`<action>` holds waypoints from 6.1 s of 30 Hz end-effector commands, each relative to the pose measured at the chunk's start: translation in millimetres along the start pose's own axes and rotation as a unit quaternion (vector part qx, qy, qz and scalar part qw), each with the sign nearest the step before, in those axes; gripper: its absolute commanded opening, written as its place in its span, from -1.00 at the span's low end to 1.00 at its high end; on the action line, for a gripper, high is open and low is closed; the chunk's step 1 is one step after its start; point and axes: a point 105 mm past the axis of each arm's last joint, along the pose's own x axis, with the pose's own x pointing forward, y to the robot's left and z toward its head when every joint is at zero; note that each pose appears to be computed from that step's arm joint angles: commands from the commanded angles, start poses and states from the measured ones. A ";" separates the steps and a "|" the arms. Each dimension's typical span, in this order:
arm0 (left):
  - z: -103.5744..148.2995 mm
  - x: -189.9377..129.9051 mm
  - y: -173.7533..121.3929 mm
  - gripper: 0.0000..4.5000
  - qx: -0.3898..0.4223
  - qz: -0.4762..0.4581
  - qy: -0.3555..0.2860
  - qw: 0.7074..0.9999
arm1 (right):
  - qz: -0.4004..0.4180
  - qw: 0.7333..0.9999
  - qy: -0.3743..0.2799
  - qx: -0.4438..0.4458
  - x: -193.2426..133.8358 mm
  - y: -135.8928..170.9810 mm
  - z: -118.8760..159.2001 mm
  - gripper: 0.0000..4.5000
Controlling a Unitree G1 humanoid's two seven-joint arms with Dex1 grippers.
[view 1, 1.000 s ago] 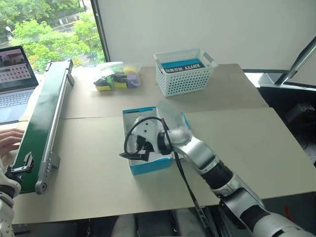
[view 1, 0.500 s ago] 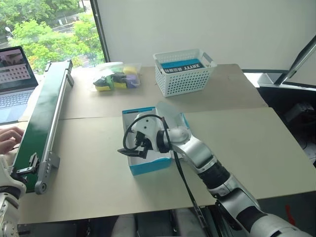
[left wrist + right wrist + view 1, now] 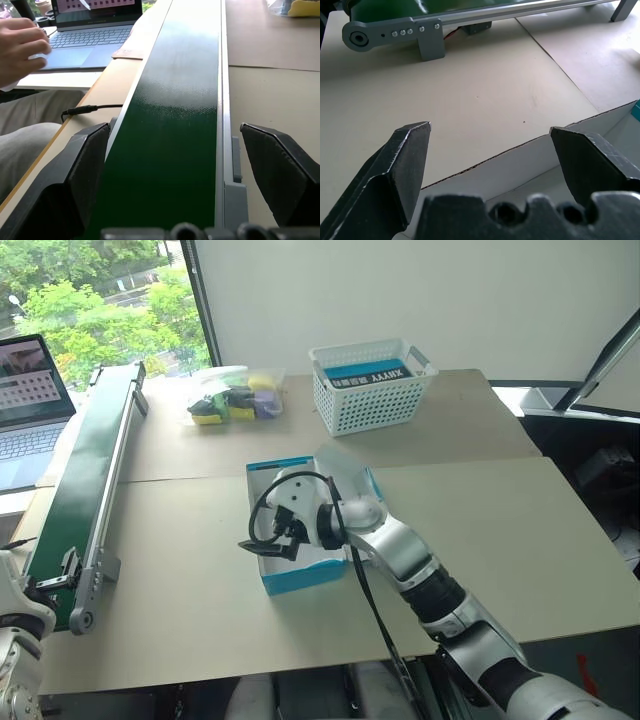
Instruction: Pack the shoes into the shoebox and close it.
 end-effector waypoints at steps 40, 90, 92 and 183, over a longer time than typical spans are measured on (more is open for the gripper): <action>3.6 3.2 -3.4 0.99 -0.007 0.015 -0.017 1.000 | -0.027 1.000 0.002 -0.011 -1.6 -6.3 -1.1 1.00; -23.8 18.9 -7.0 0.99 -0.086 0.008 0.020 0.996 | -0.023 0.999 -0.029 -0.017 -11.7 -1.8 5.3 1.00; -20.0 19.2 -8.9 0.67 -0.088 0.003 0.014 0.996 | -0.025 0.999 -0.032 -0.016 -12.0 -2.9 7.4 1.00; 56.3 -69.1 -220.7 0.99 0.113 -0.481 -0.125 0.861 | -0.136 0.876 0.119 0.448 -65.8 -52.1 5.4 -0.80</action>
